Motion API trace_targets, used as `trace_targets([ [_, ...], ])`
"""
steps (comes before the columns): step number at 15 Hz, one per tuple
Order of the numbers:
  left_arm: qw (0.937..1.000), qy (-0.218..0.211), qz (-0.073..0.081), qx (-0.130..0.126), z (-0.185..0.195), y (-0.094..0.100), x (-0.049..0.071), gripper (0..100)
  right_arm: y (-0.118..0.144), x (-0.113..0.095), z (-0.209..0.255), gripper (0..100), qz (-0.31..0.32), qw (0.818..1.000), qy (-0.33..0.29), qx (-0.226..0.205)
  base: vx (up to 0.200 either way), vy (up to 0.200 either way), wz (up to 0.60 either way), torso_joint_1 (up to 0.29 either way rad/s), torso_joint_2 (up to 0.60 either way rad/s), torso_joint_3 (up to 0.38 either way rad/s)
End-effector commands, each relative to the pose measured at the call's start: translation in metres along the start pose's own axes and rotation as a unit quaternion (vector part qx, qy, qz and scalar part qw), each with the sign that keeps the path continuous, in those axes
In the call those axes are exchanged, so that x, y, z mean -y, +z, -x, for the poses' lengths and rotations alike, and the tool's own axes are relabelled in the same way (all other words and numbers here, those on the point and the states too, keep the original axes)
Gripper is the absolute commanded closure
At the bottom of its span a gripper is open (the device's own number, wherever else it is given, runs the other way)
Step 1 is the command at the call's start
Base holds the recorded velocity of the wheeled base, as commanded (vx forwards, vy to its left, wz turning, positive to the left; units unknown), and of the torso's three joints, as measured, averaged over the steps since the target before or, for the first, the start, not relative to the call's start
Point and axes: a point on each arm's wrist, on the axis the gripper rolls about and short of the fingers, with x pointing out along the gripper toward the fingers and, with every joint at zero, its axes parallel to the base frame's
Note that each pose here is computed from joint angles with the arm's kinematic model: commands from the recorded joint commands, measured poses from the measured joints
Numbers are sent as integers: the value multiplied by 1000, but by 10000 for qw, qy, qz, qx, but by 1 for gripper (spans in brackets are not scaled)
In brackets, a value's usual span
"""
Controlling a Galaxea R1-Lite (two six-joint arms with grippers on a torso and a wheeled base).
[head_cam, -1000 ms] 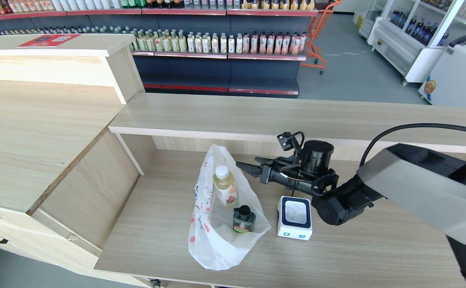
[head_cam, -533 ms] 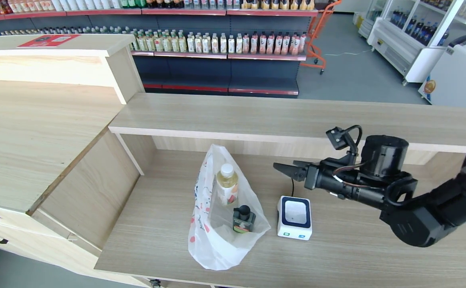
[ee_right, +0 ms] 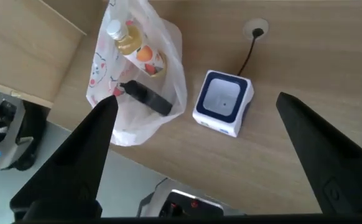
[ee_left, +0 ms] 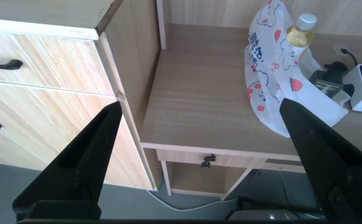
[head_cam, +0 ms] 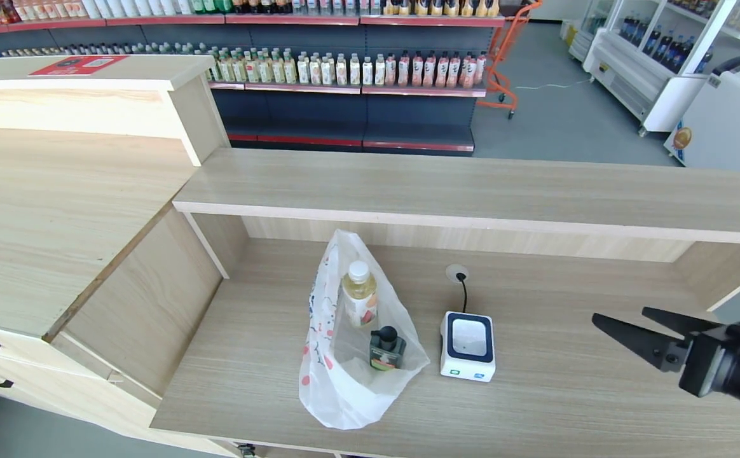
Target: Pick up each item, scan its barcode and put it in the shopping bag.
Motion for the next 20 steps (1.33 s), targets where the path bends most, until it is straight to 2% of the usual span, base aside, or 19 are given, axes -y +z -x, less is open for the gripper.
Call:
trace_targets([
  [1, 10000, 1, 1, 3, 0, 0, 0, 0, -55, -4, 85, 0, 523, 9938, -810, 548, 0, 0, 0, 0, 0, 0],
  [3, 10000, 1, 1, 3, 0, 0, 0, 0, -79, -11, 115, 0, 721, 9866, -986, 1078, 0, 0, 0, 0, 0, 0],
  [4, 10000, 1, 1, 3, 0, 0, 0, 0, -92, -14, 126, 0, 796, 9838, -1056, 1212, 0, 0, 0, 0, 0, 0],
  [6, 10000, 1, 1, 3, 0, 0, 0, 0, -118, -17, 136, 0, 736, 9818, -1318, 1148, 0, 0, 0, 0, 0, 0],
  [8, 10000, 1, 1, 3, 0, 0, 0, 0, -121, -16, 141, 0, 770, 9775, -1397, 1379, 0, 0, 0, 0, 0, 0],
  [13, 10000, 1, 1, 3, 0, 0, 0, 0, -120, -16, 142, 0, 871, 9747, -1456, 1452, 0, 0, 0, 0, 0, 0],
  [14, 10000, 1, 1, 3, 0, 0, 0, 0, -119, -16, 142, 100, 829, 9739, -1509, 1478, 0, 0, 0, 0, 0, 0],
  [20, 10000, 1, 9, 3, 0, 0, 0, 0, -120, -16, 142, 100, 721, 9746, -1508, 1488, 0, 0, 0, 0, 0, 0],
])
